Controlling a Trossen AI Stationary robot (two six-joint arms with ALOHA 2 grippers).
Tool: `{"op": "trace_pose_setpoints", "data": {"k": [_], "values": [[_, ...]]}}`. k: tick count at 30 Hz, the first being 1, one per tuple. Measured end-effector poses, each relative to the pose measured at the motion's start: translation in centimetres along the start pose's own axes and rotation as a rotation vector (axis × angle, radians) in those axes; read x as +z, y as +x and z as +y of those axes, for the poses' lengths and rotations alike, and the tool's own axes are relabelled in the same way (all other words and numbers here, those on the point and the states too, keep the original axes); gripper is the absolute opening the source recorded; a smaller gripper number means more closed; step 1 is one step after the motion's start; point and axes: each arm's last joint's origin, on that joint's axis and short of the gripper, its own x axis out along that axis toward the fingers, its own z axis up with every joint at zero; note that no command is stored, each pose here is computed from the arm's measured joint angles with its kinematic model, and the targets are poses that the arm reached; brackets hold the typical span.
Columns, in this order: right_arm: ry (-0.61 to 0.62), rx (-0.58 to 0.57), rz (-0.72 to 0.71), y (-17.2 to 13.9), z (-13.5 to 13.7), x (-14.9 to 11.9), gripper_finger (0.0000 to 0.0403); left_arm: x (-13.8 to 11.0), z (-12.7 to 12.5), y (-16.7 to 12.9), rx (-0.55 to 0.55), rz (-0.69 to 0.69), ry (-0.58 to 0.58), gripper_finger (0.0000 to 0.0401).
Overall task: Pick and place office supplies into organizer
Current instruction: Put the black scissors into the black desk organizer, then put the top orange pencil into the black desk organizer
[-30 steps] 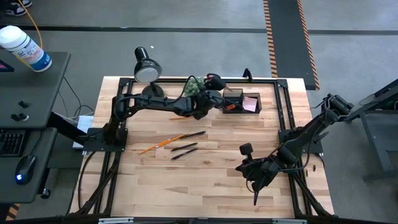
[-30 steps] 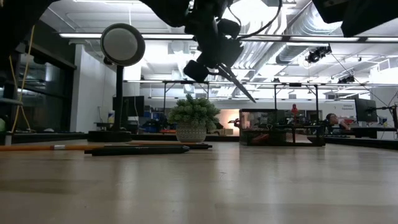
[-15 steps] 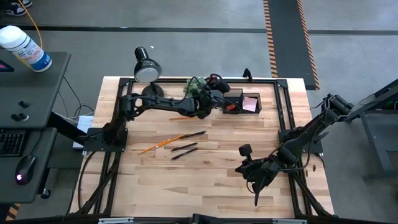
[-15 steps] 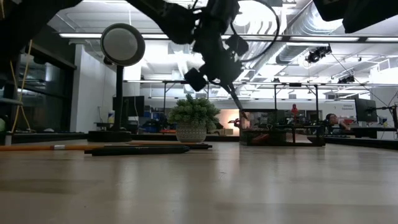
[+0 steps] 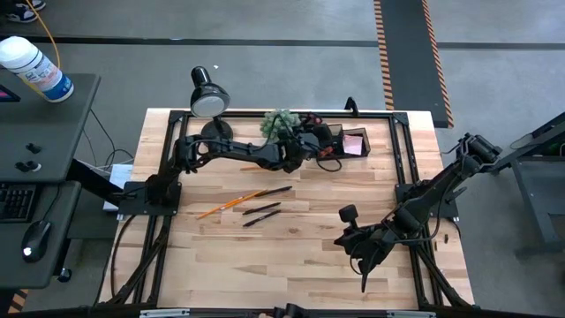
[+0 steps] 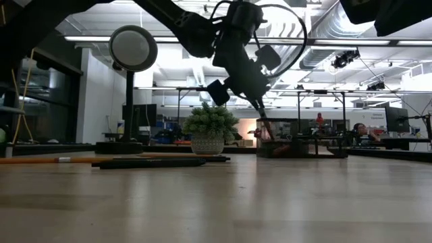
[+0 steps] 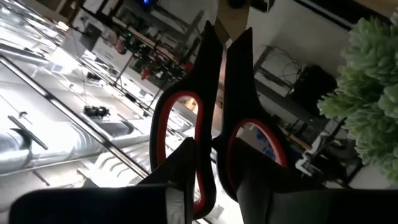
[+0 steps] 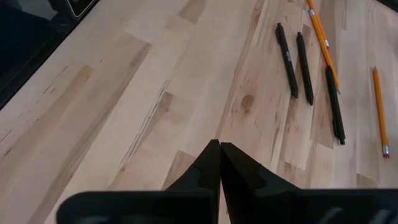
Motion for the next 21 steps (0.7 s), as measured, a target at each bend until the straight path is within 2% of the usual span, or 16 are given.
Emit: {"op": "trace_pose_setpoints", "data": {"k": [12,21], "values": [[0.008,0.000,0.000,0.00,0.00,0.00,0.0006,0.01,-0.01,0.03,0.003,-0.006,0.018,0.0146],[0.008,0.000,0.000,0.00,0.00,-0.01,0.0001,-0.06,0.46,-0.62,-0.002,0.044,-0.048,0.0189]]}}
